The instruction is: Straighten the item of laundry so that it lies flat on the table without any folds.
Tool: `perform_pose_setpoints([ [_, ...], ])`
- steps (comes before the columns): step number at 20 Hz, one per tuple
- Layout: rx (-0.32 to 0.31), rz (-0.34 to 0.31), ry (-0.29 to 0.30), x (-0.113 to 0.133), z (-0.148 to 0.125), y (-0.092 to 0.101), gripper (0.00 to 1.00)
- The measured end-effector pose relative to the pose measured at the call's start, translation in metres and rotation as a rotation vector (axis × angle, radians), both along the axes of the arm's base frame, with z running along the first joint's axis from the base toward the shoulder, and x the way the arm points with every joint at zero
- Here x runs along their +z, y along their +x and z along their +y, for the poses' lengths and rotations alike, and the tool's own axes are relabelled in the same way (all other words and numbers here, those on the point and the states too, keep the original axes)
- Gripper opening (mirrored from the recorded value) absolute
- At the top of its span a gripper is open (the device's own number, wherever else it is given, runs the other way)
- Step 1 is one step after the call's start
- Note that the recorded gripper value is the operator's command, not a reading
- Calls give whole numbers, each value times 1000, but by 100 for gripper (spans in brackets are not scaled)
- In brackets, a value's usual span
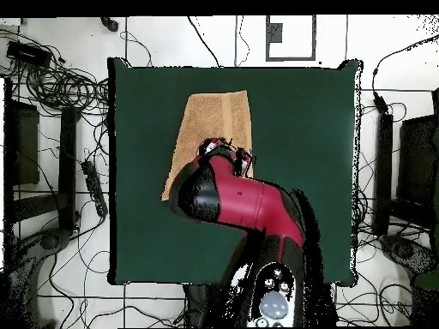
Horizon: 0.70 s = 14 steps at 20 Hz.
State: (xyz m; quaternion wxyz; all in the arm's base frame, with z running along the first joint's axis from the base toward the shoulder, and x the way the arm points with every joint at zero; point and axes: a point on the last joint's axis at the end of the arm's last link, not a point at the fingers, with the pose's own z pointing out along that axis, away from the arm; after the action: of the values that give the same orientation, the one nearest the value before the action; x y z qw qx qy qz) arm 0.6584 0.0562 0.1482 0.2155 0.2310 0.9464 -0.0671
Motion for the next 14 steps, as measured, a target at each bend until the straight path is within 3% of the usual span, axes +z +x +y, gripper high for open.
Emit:
perform_pose_setpoints([
  [7, 36, 16, -9, -33, -30, 4, 100],
  [14, 99, 57, 1, -65, -30, -1, 100],
])
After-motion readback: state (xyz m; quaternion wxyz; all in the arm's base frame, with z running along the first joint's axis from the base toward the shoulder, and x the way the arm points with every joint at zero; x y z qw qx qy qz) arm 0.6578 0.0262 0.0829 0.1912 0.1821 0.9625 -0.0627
